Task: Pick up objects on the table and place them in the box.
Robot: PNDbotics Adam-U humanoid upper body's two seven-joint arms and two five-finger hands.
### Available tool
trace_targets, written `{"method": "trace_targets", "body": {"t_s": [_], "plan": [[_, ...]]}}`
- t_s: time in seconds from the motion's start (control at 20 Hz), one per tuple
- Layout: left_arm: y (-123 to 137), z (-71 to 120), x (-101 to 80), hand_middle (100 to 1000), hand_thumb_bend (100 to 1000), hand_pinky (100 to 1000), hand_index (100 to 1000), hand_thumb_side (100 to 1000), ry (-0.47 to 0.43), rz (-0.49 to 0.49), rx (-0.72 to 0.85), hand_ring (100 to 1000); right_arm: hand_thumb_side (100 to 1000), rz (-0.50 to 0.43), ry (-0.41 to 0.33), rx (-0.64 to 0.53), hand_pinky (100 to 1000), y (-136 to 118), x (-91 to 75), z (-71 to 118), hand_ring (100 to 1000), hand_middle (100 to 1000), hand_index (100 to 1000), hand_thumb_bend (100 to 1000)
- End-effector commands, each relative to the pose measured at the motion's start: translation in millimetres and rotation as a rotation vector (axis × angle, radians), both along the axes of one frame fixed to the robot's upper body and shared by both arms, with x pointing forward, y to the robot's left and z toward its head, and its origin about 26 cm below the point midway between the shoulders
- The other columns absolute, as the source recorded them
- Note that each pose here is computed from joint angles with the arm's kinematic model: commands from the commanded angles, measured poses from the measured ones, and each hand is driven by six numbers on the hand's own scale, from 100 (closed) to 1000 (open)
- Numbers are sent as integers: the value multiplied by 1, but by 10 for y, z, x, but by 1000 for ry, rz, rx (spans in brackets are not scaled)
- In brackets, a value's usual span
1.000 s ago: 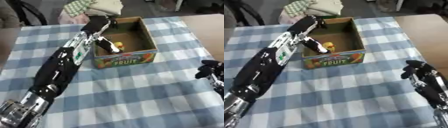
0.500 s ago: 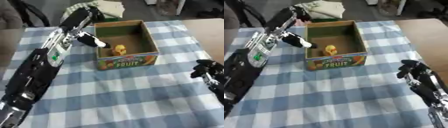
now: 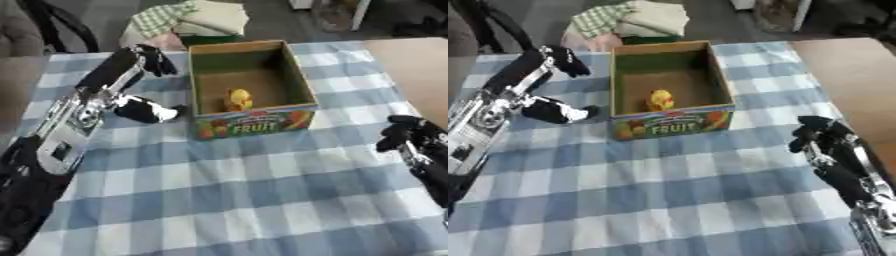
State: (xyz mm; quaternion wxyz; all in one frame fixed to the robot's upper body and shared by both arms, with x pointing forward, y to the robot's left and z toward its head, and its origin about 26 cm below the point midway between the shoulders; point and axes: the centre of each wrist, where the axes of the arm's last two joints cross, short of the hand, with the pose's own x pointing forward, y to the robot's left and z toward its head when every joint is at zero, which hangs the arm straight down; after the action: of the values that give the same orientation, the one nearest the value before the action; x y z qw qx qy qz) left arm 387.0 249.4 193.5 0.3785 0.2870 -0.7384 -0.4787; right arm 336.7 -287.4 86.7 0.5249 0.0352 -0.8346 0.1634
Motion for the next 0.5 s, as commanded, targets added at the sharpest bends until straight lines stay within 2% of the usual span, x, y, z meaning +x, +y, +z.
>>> {"method": "trace_targets", "body": {"t_s": [0.05, 0.1, 0.5], "plan": [[61, 136, -63, 556, 453, 682, 665, 214, -4, 0, -16, 594, 373, -7, -23, -12, 583, -39, 16, 79, 560, 576, 767, 100], [77, 124, -74, 554, 434, 682, 665, 199, 3, 4, -22, 593, 374, -7, -24, -12, 583, -41, 17, 83, 560, 575, 767, 100], [132, -4, -131, 550, 472, 681, 662, 181, 51, 11, -36, 591, 388, -15, -20, -11, 583, -52, 12, 73, 560, 575, 767, 100]]}}
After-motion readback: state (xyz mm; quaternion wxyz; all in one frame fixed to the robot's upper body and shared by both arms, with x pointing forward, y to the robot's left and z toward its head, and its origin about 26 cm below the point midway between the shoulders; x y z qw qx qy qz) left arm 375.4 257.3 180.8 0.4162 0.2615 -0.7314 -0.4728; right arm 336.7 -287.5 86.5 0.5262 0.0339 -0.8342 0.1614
